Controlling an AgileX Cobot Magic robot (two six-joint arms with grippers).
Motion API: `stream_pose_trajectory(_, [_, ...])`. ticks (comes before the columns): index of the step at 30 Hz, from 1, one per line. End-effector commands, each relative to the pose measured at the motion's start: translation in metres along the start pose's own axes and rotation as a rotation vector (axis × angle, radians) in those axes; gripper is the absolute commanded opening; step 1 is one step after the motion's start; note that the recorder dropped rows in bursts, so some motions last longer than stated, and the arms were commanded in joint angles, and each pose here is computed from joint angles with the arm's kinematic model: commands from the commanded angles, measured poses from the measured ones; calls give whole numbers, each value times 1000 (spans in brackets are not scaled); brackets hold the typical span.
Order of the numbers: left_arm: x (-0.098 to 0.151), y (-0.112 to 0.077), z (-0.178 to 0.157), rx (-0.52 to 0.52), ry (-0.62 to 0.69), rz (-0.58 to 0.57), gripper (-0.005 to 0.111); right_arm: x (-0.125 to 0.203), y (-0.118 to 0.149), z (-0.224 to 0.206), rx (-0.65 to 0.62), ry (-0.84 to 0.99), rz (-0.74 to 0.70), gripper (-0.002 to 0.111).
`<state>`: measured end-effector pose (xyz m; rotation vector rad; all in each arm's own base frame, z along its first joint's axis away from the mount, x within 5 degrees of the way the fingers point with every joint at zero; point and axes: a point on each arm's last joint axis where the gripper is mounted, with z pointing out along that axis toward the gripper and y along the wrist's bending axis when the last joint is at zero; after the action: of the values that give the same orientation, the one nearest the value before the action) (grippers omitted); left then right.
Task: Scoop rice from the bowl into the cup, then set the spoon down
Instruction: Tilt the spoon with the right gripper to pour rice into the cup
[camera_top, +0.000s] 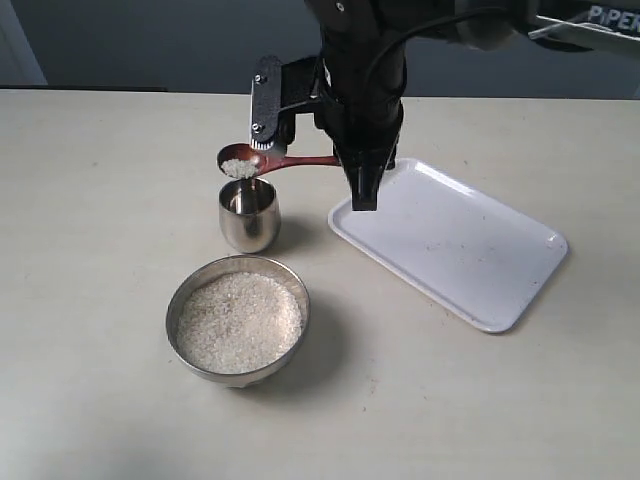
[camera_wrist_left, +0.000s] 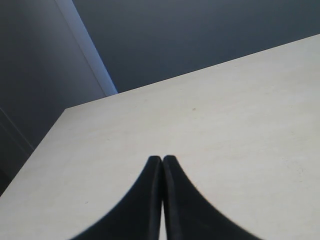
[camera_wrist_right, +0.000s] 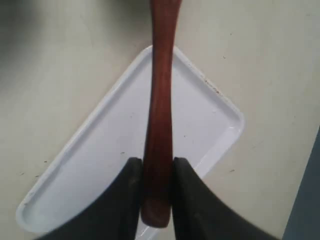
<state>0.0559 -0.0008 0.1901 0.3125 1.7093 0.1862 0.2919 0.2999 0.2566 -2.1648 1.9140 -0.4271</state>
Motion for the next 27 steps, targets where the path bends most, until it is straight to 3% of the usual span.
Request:
stream_pose_trajectory(1, [-2, 0, -1, -2, -17, -7, 1, -1, -11, 21, -13, 9, 14, -1])
stream_pose_trajectory(16, [-2, 0, -1, -2, -17, -7, 1, -10, -27, 69, 112, 32, -41, -1])
stream_pose_trajectory(27, [-2, 0, -1, -2, -17, -7, 1, -12, -23, 69, 117, 71, -27, -1])
